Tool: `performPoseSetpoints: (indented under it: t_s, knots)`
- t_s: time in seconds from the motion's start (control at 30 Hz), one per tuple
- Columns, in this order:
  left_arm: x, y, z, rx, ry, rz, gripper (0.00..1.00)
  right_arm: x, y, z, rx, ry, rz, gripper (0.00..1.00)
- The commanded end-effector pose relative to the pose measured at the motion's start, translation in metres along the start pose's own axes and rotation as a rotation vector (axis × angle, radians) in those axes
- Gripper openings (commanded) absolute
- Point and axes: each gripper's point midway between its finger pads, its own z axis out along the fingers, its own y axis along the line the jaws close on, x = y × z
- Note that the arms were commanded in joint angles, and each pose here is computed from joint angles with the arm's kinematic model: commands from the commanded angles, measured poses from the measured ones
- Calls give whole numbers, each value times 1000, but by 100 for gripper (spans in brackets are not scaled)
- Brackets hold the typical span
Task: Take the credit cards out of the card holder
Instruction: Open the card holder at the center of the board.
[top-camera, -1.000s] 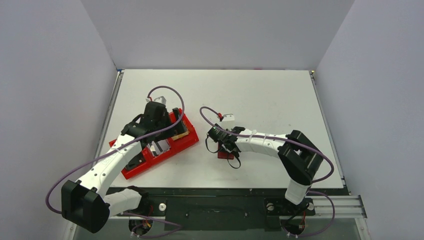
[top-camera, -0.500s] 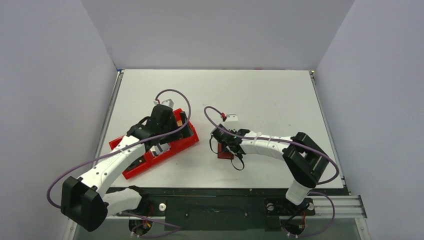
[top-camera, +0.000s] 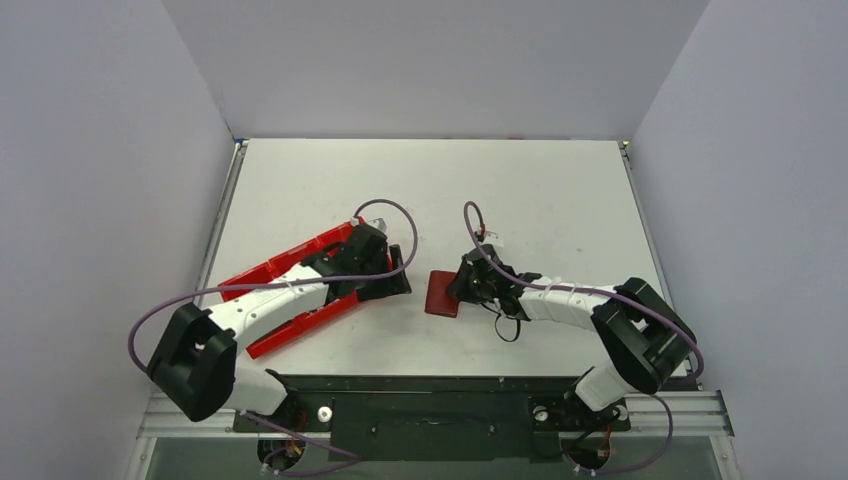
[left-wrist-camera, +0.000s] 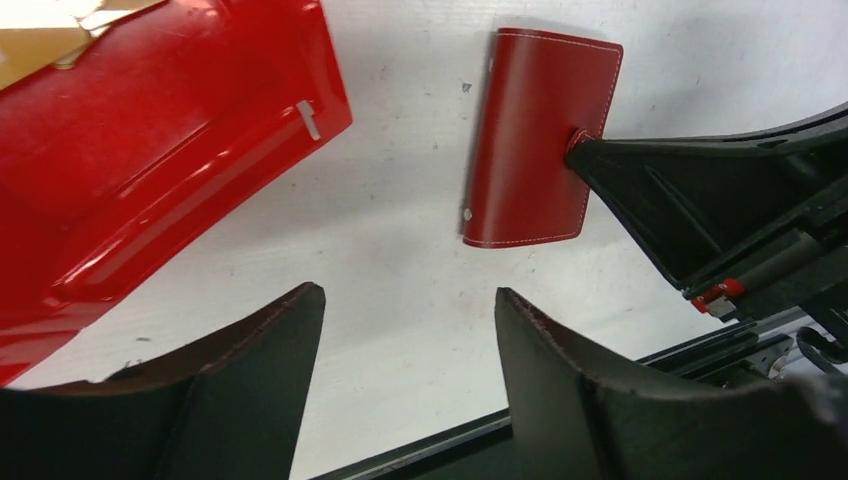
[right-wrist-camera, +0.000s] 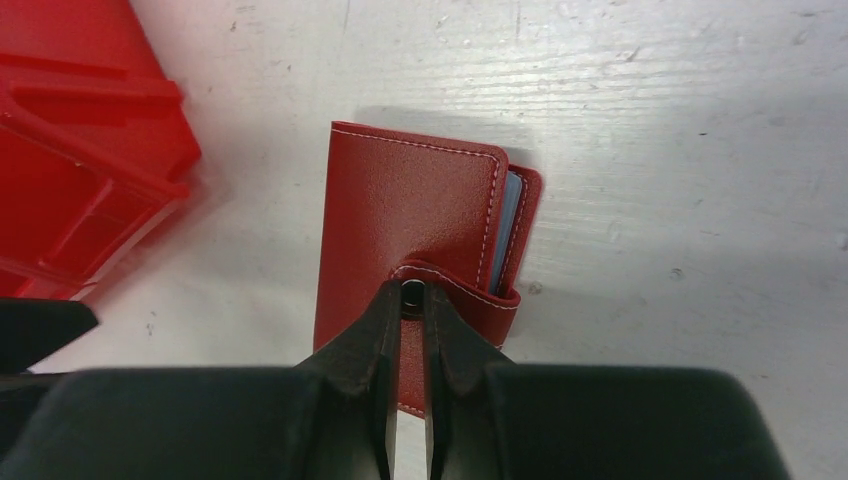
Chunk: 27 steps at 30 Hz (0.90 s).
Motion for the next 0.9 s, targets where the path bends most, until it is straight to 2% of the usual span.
performPoseSetpoints:
  t_s: [0.0, 0.17, 0.43, 0.87]
  knots:
    - [-8, -36, 13, 82, -27, 24, 55, 5, 18, -1, -124, 27, 41, 0]
    - [-8, -43, 36, 42, -28, 70, 43, 6, 16, 0, -117, 29, 42, 0]
    - [8, -49, 72, 26, 9, 125, 33, 6, 13, 1, -115, 29, 46, 0]
    - [42, -23, 96, -109, 83, 120, 28, -8, 29, -3, -231, 11, 160, 0]
